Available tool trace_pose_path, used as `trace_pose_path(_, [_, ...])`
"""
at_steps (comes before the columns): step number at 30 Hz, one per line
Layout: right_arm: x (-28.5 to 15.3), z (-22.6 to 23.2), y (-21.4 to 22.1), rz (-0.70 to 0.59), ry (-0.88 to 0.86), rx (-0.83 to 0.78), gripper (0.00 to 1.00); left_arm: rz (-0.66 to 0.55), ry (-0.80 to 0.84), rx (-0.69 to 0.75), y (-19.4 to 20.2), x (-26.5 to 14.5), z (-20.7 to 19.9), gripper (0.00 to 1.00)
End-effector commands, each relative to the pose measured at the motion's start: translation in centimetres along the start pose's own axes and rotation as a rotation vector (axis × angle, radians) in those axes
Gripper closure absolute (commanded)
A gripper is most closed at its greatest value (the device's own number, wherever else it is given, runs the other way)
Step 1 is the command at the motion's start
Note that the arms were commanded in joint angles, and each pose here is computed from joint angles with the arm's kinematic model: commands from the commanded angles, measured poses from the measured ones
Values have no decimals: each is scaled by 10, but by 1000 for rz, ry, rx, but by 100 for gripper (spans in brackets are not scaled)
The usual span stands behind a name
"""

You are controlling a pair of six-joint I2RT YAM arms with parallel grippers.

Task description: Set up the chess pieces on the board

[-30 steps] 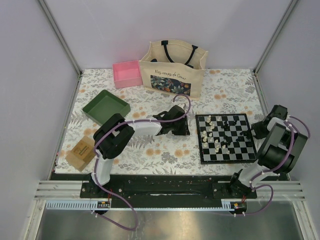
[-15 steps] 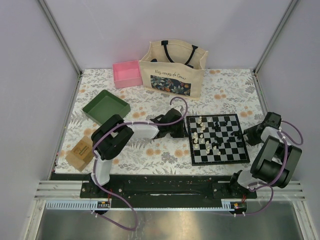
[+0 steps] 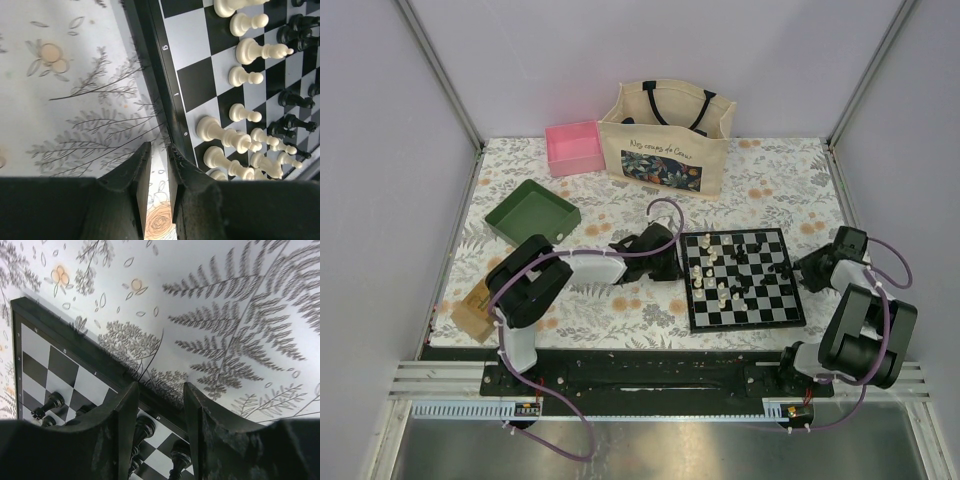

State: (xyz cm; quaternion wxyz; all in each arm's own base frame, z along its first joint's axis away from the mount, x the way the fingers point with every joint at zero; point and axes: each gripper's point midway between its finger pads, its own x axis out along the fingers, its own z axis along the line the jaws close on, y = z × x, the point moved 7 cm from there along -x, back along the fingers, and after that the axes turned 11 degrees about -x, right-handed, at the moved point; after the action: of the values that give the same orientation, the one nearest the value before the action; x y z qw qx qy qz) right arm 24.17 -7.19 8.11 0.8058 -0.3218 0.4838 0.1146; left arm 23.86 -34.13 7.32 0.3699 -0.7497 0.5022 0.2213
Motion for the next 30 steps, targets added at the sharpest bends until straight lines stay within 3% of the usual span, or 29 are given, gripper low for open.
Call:
trace_pose_path(1, [-5,12,27,97,-74,-44,49,-94,-116,-2,-9,-17,11,76])
trace_pose_path(10, [-12,30,54,136,-137,-54,48,-160,-231,-26,-18,-40,48,76])
trace_pose_path(22, [-12,35,65,128,-114,-66,47,-208,-220,-74,-29,-64,76,76])
trace_pose_path(30, [-23,35,30,-10,26,-122,44,-203,-178,-49,-33,-71,71,76])
